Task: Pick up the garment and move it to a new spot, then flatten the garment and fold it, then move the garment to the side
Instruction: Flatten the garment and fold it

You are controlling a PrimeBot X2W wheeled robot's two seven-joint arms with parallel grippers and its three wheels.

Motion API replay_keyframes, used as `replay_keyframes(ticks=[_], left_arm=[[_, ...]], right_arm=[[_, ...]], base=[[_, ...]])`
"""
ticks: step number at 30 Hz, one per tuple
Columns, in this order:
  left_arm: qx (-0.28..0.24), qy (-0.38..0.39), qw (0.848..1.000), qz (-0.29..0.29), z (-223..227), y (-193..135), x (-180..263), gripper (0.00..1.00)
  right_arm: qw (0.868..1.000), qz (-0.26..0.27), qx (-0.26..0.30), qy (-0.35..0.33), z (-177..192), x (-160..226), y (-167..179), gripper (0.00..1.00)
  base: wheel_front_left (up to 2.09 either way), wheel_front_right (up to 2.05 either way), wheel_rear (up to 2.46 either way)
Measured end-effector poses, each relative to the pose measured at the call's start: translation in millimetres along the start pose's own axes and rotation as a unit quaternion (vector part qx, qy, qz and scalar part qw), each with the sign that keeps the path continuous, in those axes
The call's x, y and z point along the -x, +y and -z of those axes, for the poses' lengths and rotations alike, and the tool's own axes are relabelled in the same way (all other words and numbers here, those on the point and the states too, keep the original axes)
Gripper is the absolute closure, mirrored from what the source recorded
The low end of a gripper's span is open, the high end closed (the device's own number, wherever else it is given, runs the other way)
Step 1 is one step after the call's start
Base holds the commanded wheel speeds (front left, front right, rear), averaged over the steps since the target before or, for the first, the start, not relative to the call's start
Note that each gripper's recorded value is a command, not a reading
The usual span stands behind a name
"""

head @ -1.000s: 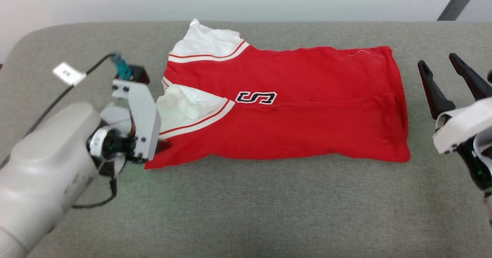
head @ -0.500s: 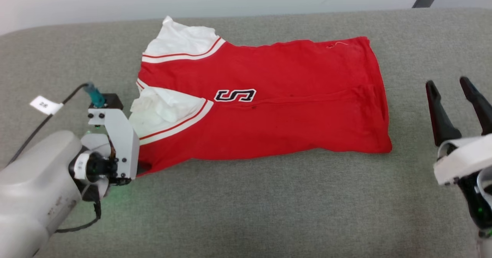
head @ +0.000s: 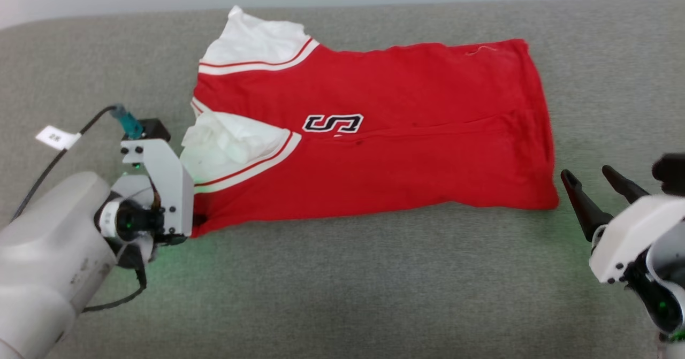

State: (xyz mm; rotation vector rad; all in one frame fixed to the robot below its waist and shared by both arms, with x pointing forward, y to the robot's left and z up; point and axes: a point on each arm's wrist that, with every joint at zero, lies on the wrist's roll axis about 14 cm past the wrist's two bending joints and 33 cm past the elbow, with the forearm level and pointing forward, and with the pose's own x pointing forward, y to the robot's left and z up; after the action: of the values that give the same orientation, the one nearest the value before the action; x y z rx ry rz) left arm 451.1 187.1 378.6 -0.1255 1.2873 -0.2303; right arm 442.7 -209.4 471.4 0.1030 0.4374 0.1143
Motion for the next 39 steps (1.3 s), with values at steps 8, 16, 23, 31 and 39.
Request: replay_keyframes(ticks=[8,16,23,31,39], left_arm=[[0.003,0.000,1.000,0.010,-1.5,1.0,-6.9,1.00],[0.009,0.001,1.000,0.017,-0.5,4.0,-12.1,1.00],[0.010,-0.001,1.000,0.018,0.1,4.8,-10.5,1.00],[-0.001,-0.005,1.000,0.009,-1.3,8.4,7.0,1.00],[-0.024,-0.022,0.999,-0.015,-0.5,13.6,38.0,1.00]], right_arm=[[0.993,-0.005,0.003,0.116,33.9,-36.7,-1.4,0.00],[0.979,-0.017,0.008,0.205,62.3,-63.1,5.5,0.19],[0.976,-0.022,0.019,0.215,61.2,-70.8,8.7,1.00],[0.978,-0.017,0.030,0.205,46.1,-66.0,3.1,1.00],[0.977,-0.024,0.053,0.207,28.4,-47.8,3.7,1.00]], base=[[0.00,0.00,0.00],[0.00,0.00,0.00],[0.00,0.00,0.00],[0.00,0.00,0.00],[0.00,0.00,0.00]])
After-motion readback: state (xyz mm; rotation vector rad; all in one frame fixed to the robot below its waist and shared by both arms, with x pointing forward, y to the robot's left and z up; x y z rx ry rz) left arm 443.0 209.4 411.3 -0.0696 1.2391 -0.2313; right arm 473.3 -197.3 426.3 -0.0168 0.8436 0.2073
